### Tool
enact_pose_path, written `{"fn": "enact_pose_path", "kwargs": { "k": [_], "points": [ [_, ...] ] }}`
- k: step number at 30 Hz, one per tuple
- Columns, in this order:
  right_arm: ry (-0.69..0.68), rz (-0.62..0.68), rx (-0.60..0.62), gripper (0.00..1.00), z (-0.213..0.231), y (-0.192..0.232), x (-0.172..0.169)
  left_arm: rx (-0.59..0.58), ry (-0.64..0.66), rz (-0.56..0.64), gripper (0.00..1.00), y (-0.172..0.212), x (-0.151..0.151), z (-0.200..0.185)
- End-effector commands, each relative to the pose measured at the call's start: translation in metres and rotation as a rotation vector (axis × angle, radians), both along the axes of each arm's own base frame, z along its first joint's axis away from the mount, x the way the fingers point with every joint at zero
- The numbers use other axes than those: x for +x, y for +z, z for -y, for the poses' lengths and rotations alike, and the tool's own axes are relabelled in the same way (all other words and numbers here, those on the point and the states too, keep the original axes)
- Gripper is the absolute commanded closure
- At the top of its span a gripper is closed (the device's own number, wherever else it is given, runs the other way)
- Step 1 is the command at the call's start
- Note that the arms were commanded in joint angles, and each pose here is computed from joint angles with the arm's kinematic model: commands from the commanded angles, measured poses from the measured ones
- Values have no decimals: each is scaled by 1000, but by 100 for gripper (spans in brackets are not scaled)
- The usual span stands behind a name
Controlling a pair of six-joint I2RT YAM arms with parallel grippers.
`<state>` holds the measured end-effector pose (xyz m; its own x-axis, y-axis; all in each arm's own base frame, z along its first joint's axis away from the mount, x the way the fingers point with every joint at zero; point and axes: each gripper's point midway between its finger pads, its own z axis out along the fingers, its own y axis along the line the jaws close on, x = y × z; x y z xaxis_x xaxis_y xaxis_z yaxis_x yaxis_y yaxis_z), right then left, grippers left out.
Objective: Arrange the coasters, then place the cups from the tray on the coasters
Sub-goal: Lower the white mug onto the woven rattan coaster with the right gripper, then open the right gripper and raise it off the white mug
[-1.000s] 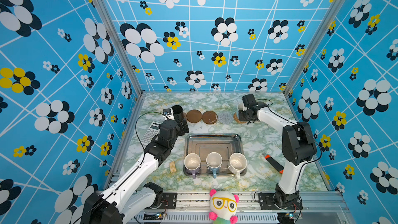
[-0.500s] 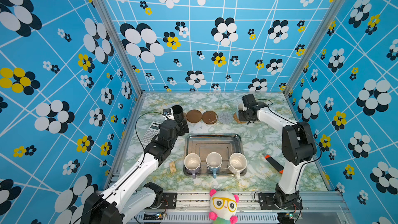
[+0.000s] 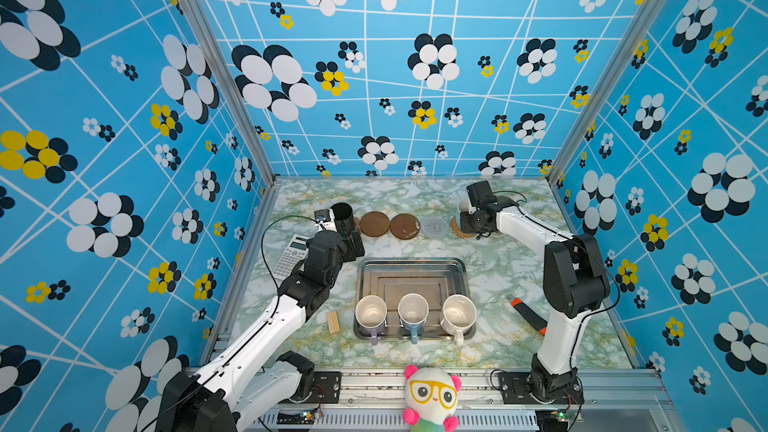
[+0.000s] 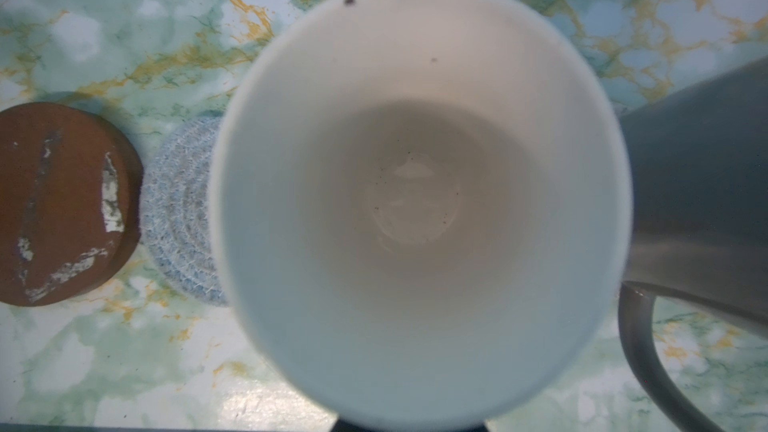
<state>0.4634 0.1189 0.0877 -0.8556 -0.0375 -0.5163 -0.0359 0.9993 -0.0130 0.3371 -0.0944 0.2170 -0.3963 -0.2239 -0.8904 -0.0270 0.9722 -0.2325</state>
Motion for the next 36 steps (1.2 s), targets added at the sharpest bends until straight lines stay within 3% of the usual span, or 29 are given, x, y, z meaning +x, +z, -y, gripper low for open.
{"fn": "enact_pose_path", "kwargs": {
  "k": [1,11,19,29,36],
  "points": [
    [-24,20,2,77,2,6,9,-21,6,20,2,11,0,-2],
    [-24,24,10,63,2,10,7,-24,5,24,2,13,-1,-2],
    [-23,60,60,44,-1,39,-4,-37,0,42,2,25,-5,-3],
    [-8,251,132,40,-17,119,-38,-78,-23,74,2,42,-9,1],
    [15,346,183,37,-28,153,-64,-109,-21,70,4,42,-11,2]
  ]
}}
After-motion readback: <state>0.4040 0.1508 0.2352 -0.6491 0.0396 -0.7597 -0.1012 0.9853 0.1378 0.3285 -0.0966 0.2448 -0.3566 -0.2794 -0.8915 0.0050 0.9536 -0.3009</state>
